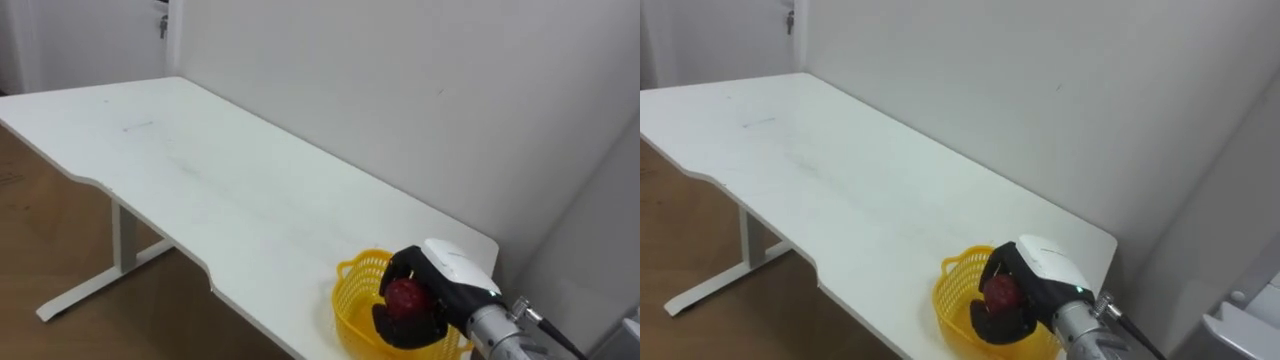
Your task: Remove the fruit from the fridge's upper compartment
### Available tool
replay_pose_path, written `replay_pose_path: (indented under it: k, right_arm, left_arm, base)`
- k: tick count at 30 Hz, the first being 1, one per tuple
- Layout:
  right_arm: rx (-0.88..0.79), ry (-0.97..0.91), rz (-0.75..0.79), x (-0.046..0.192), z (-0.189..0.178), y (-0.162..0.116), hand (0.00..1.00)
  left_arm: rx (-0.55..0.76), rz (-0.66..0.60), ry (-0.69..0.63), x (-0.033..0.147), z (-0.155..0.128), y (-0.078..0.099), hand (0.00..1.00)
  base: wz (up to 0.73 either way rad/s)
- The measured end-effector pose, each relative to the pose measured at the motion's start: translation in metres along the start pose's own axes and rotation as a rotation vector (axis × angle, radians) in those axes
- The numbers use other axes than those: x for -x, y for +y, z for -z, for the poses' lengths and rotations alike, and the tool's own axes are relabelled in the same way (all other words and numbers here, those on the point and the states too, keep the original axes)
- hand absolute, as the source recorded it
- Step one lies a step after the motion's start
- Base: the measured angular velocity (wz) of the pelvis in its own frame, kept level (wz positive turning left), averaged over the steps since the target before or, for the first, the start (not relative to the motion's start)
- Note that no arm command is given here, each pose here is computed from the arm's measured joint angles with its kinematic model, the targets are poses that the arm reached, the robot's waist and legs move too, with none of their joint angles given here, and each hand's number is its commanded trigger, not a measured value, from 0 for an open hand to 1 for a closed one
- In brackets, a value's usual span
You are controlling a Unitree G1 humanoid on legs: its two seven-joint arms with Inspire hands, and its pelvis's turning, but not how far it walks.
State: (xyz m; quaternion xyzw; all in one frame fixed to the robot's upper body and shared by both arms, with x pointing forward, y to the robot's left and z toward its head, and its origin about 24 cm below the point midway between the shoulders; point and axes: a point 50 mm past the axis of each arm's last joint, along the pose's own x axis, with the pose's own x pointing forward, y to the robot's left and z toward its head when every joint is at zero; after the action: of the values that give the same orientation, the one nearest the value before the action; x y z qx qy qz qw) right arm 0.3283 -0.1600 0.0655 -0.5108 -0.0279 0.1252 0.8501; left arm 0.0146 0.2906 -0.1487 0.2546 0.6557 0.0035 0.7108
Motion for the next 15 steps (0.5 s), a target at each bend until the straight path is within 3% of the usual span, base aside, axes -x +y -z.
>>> replay_pose_path:
  k: [15]
  right_arm:
    - [-0.042,0.031,-0.017,0.0006,0.007,0.0038,0.0]
  left_arm:
    - [-0.02,0.01,0.017,0.0008,0.0057,-0.0037,0.0]
  base:
    - [0.0]
